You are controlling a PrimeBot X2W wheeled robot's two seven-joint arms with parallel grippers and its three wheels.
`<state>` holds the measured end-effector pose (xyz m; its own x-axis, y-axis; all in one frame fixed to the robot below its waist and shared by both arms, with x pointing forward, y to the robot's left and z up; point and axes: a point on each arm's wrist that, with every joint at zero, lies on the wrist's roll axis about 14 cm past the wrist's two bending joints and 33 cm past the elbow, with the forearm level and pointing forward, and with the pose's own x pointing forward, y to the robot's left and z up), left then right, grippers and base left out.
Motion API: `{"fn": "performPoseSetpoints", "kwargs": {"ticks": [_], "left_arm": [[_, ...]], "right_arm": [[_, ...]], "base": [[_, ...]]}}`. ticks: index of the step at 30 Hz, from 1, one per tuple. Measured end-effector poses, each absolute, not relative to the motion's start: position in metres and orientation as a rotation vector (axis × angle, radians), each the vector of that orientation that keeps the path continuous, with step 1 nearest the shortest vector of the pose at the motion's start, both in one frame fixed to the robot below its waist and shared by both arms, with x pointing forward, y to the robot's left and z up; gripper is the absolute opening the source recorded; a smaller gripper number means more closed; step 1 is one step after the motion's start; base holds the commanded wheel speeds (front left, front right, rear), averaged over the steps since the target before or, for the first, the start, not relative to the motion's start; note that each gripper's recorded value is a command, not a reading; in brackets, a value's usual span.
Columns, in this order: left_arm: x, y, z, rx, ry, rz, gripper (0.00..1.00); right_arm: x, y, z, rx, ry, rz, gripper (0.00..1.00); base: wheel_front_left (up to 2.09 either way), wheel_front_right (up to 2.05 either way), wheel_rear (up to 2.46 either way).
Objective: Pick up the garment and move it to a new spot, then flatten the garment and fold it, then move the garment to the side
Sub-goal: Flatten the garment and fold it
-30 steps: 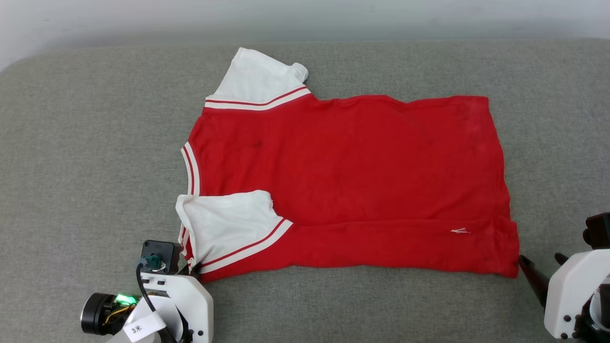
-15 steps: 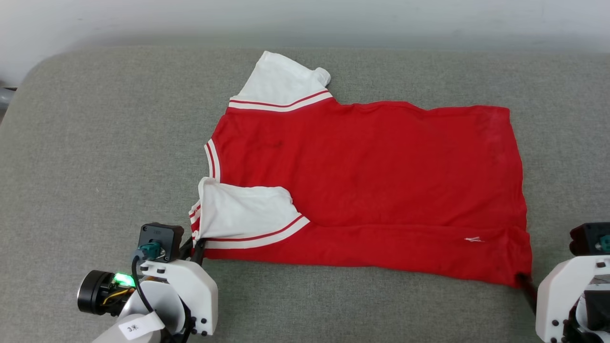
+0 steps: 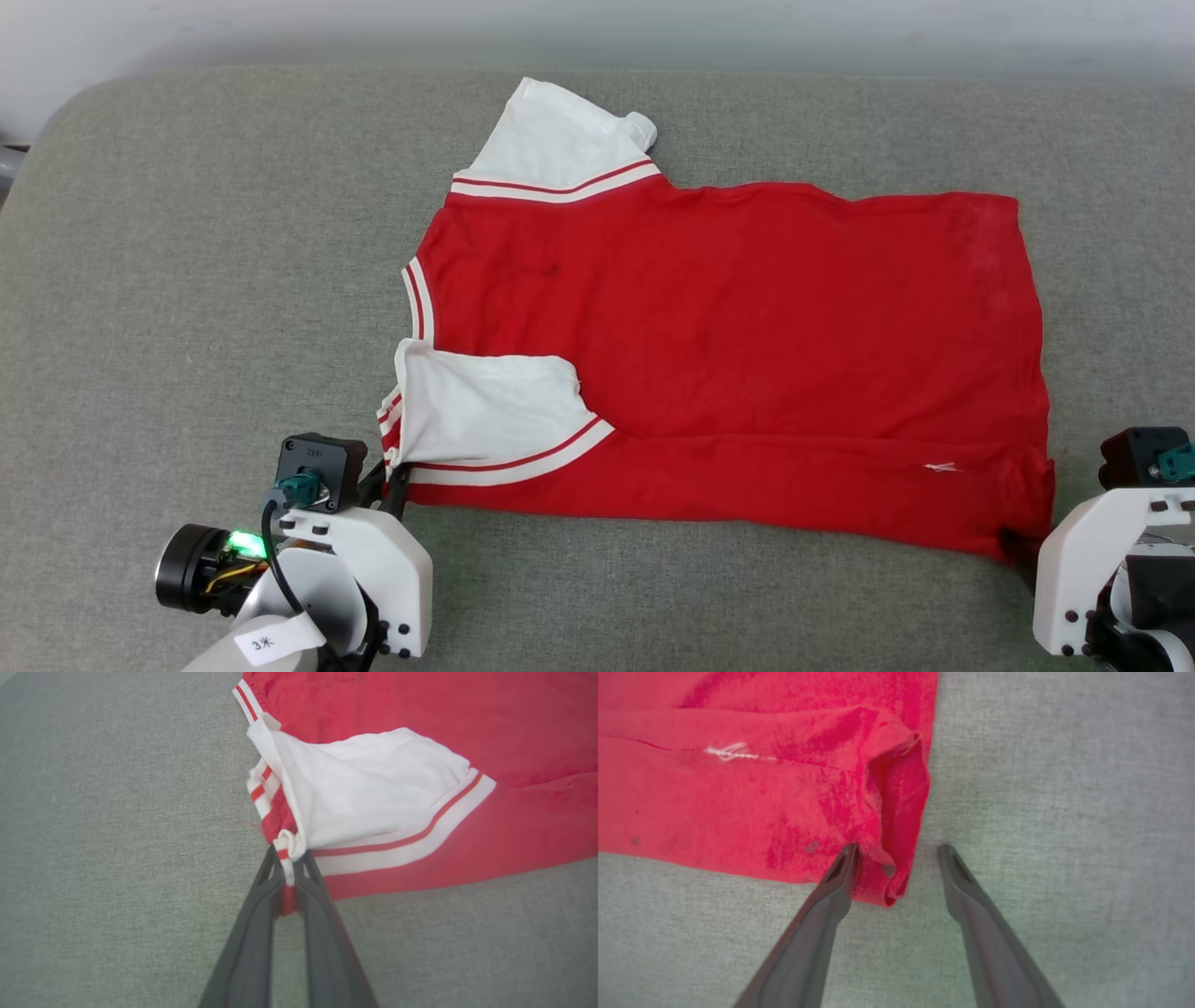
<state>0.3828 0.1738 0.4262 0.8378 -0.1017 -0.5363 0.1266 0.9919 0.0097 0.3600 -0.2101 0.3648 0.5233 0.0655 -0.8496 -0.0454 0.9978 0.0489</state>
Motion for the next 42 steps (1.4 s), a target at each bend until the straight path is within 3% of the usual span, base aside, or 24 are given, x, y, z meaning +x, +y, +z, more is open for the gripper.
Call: {"fn": "performPoseSetpoints", "kwargs": {"ticks": [1, 18, 31, 42], "left_arm": [[0.383, 0.174, 0.426, 0.046, 0.566, -0.119, 0.00], [0.359, 0.184, 0.421, 0.072, 0.610, -0.119, 0.00], [0.296, 0.175, 0.399, 0.046, 0.734, -0.152, 0.00], [0.289, 0.166, 0.374, 0.030, 0.805, -0.168, 0.00]], "right_arm": [[0.359, -0.209, 0.363, 0.027, 1.026, 0.071, 0.00], [0.359, -0.233, 0.387, 0.023, 0.983, 0.039, 0.00], [0.310, -0.251, 0.408, 0.014, 1.012, 0.022, 0.00], [0.298, -0.244, 0.386, 0.063, 1.083, 0.018, 0.00]], "base": [[0.00, 0.00, 0.00], [0.00, 0.00, 0.00], [0.00, 0.00, 0.00], [0.00, 0.00, 0.00]]}}
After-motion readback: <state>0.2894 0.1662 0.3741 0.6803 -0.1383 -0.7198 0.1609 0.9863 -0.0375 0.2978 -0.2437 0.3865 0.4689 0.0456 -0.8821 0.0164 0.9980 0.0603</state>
